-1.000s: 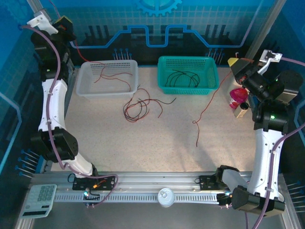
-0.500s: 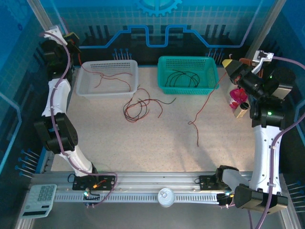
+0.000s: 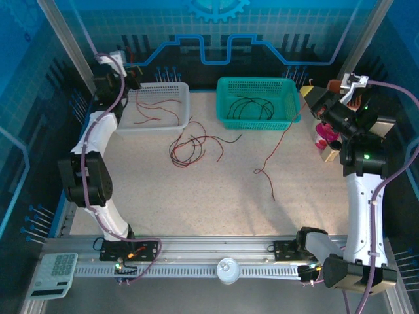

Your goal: Untangle the cables

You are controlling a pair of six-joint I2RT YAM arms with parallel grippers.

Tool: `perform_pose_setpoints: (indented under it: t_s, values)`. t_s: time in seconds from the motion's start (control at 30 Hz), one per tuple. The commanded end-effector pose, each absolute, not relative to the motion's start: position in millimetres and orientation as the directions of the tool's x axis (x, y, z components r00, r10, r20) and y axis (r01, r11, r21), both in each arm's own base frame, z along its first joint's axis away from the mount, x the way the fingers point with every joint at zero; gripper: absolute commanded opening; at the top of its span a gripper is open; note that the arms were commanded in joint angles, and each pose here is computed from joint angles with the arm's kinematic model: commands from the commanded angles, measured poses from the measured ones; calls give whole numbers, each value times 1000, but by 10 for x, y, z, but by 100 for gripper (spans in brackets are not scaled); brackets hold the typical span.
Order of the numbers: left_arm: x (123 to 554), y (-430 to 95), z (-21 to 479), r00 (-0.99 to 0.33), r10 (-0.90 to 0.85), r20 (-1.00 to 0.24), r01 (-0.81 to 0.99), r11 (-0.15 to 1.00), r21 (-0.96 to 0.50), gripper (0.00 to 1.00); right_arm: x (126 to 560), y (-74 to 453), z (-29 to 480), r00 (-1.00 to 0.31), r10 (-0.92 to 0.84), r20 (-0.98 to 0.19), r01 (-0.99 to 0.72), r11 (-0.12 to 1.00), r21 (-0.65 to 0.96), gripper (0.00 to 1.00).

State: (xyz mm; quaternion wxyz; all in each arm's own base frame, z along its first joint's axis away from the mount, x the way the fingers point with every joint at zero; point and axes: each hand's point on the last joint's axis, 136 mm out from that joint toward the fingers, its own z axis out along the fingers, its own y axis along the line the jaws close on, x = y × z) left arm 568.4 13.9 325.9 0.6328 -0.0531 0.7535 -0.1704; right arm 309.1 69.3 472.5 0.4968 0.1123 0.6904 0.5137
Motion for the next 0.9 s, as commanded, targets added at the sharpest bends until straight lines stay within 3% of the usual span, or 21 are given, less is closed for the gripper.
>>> perform_pose_setpoints:
  t_s: [0.0, 0.4, 0.57, 0.77, 0.87]
  values:
    - [5822, 71, 2978, -272, -259, -927, 78, 954, -289, 0, 3004, 739, 4789, -462, 653, -600, -382, 463, 800, 0]
    - [6225, 203, 2205, -457, -359, -814, -114, 931, -346, 0, 2958, 764, 4737, -470, 642, -606, -365, 484, 795, 0]
    - [6205, 305, 1770, -566, -387, -728, -223, 922, -317, 0, 2970, 757, 4727, -469, 641, -607, -360, 489, 795, 0]
    - [6020, 560, 1392, -608, -446, -657, -341, 894, -291, 0, 3000, 760, 4700, -476, 638, -606, -359, 488, 796, 0]
    - [5955, 677, 1279, -614, -488, -620, -376, 872, -314, 14, 3012, 764, 4690, -480, 636, -604, -359, 486, 797, 0]
